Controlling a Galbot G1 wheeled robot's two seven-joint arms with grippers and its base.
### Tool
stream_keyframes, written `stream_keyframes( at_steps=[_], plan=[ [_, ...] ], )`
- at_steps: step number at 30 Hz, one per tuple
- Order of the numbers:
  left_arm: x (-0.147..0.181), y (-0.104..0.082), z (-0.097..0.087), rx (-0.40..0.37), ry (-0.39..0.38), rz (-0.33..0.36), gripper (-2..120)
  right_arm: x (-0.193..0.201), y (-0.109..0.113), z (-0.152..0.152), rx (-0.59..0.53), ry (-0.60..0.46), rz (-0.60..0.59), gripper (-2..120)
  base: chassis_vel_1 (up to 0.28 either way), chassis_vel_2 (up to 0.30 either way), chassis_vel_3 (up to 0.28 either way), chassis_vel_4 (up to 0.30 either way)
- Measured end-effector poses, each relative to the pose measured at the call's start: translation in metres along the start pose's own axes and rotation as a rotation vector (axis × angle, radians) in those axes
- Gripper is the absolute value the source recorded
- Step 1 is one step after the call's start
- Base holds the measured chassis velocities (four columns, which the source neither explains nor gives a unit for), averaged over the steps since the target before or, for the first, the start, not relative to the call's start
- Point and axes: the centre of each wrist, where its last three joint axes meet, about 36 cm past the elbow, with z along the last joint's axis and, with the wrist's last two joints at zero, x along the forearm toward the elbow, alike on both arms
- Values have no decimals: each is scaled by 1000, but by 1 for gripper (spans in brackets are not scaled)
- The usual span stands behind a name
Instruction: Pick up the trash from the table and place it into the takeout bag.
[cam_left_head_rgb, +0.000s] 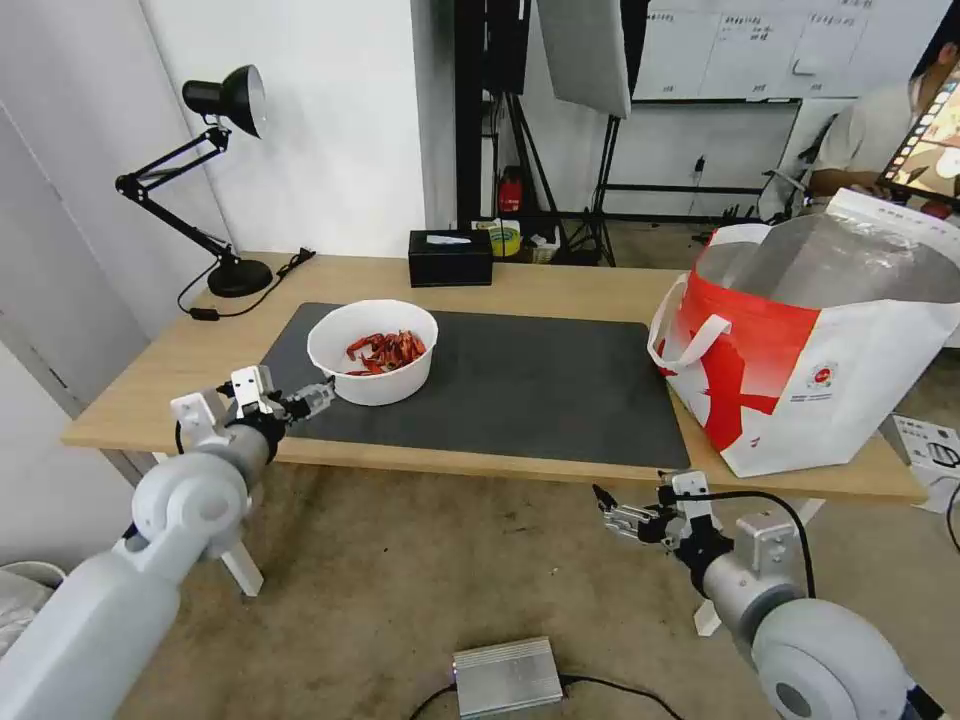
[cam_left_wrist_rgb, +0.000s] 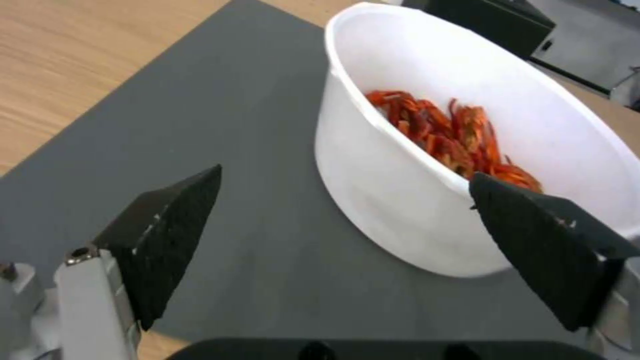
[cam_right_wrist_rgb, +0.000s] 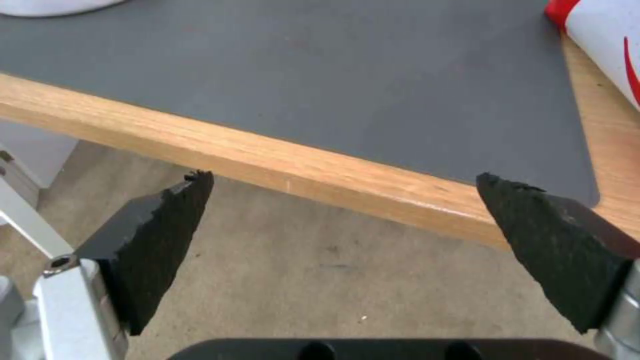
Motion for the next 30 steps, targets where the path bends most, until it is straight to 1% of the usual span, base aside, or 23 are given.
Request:
stream_keyframes(
  at_steps=[7, 13, 15, 21, 30],
  plan=[
    [-11, 7, -13, 18, -6, -12, 100, 0, 0, 0, 0, 0, 0, 100, 0, 0, 0, 0],
    [-16, 7, -18, 21, -10, -5, 100, 0, 0, 0, 0, 0, 0, 100, 0, 0, 0, 0],
    [-19, 4, -20, 18, -14, 8, 100, 0, 0, 0, 0, 0, 0, 100, 0, 0, 0, 0],
    [-24, -4, -23, 17, -20, 39, 100, 0, 0, 0, 0, 0, 0, 100, 0, 0, 0, 0],
    [-36, -5, -19, 18, -7, 32, 100, 0, 0, 0, 0, 0, 0, 100, 0, 0, 0, 0]
  ],
)
